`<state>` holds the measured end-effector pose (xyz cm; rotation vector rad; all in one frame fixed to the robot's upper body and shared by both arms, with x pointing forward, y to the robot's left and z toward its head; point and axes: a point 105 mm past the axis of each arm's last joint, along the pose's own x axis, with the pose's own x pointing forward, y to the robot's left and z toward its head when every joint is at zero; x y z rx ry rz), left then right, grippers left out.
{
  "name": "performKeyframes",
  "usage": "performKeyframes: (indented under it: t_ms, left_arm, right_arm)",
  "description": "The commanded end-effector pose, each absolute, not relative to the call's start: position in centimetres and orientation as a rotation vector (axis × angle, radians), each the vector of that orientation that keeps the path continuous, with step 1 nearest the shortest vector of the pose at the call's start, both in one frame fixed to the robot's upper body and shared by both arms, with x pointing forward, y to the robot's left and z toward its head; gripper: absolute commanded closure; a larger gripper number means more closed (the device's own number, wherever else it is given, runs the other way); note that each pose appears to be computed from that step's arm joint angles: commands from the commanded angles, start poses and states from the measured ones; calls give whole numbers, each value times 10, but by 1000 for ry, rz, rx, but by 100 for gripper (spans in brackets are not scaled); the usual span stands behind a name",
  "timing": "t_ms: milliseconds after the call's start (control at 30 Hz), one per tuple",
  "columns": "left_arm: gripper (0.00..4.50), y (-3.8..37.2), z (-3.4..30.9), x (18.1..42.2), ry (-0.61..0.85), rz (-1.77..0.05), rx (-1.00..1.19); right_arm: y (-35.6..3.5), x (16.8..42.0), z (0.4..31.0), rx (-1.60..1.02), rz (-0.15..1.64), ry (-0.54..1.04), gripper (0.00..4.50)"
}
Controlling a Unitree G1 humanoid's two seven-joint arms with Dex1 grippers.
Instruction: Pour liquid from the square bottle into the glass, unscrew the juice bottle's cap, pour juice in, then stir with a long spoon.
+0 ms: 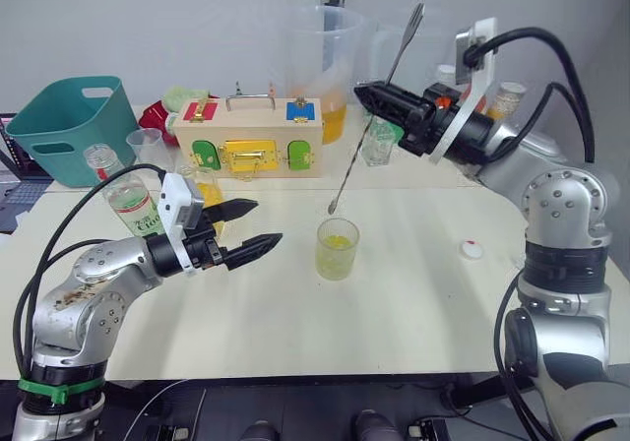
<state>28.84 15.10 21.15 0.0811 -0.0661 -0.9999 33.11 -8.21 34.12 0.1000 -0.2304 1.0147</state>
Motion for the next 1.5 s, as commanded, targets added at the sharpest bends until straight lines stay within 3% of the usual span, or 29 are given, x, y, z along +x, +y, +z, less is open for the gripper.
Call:
performKeyframes:
  t_ms: [33, 333, 667, 800, 1200, 1500]
  left_arm:
    - [3, 147, 214, 282, -79, -1023, 91]
    - [3, 144, 198, 280, -14, -1031, 151]
    - [3, 144, 194, 279, -6, -1027, 165]
    - [3, 141, 192, 278, -3, -1033, 182]
    - [3, 138, 183, 279, 6, -1033, 213]
    - [3, 136, 179, 281, 17, -1038, 231]
  right_arm:
    - [-79, 321, 346, 57, 1036, -258, 450]
    - [-81, 334, 308, -44, 977, -173, 450]
    - [-77, 340, 291, -132, 969, -161, 450]
    - [-71, 342, 291, -232, 961, -233, 450]
    - [-45, 329, 288, -136, 1074, -340, 450]
    - [-49, 313, 274, -176, 1159, -217, 450]
